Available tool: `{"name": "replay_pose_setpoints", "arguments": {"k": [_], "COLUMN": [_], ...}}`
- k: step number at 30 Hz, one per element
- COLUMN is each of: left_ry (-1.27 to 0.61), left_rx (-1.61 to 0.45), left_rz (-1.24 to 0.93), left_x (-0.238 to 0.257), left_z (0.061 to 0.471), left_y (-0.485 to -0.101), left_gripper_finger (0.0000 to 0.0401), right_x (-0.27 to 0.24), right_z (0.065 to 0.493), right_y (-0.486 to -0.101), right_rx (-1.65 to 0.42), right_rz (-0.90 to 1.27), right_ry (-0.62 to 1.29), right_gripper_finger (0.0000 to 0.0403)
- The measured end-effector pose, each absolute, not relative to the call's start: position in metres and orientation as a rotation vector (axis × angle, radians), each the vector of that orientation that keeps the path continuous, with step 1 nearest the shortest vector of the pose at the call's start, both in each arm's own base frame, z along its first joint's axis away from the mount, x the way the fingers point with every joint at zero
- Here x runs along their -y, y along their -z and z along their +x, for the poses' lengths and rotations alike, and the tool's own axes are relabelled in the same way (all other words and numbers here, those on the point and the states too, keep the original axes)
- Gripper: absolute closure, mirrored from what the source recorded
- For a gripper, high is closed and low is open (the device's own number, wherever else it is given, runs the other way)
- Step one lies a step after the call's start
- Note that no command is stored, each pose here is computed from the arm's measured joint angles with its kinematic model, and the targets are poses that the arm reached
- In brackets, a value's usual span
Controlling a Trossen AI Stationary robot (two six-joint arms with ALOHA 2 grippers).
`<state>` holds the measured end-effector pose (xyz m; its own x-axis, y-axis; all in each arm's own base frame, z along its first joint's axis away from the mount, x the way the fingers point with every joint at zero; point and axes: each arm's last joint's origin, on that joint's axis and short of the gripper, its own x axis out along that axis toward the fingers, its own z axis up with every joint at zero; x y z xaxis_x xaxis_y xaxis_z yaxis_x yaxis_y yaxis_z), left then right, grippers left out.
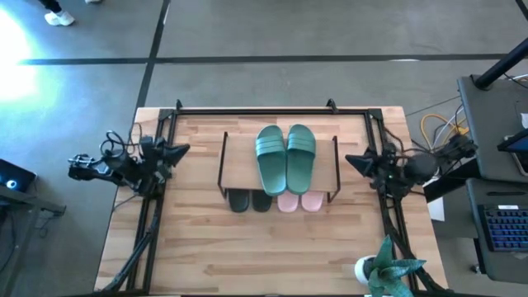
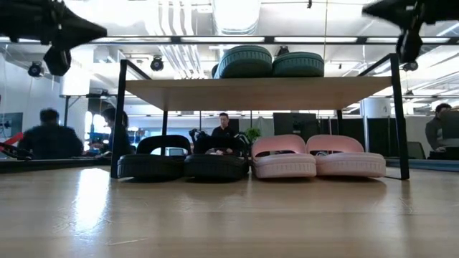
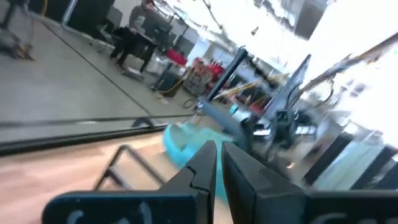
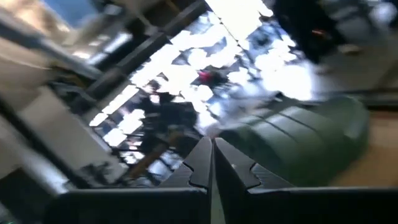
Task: Pick and place slides into the shelf
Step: Return to Home Position
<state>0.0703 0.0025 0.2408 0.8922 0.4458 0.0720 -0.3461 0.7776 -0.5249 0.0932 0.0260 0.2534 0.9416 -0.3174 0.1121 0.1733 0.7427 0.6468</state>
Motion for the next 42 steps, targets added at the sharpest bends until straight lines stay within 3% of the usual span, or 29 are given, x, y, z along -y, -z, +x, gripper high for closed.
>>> {"name": "replay_pose_setpoints", "arguments": {"k": [5, 16, 20, 30, 42], "left_ry": [-0.149, 0.042, 0.058, 0.029, 0.002], "left_rx": [0.113, 0.064, 0.090, -0.040, -0.043], "left_rz": [-0.450, -0.262, -0.267, -0.395, -0.350], "left_x": [0.007, 0.013, 0.013, 0.017, 0.017], "left_z": [0.078, 0.081, 0.080, 0.096, 0.099], "left_y": [-0.238, -0.232, -0.228, -0.171, -0.169], "left_gripper_finger": [0.0392, 0.0400, 0.0400, 0.0400, 0.0400], "right_x": [-0.023, -0.022, -0.024, -0.030, -0.033], "right_z": [0.080, 0.072, 0.074, 0.085, 0.090], "right_y": [-0.255, -0.239, -0.233, -0.195, -0.184], "right_rx": [0.332, 0.375, 0.354, 0.249, 0.154], "right_rz": [0.617, 0.554, 0.517, 0.513, 0.482], "right_ry": [0.087, -0.021, -0.069, -0.040, -0.023], "right_gripper_finger": [0.0394, 0.0394, 0.0394, 0.0394, 0.0394]}}
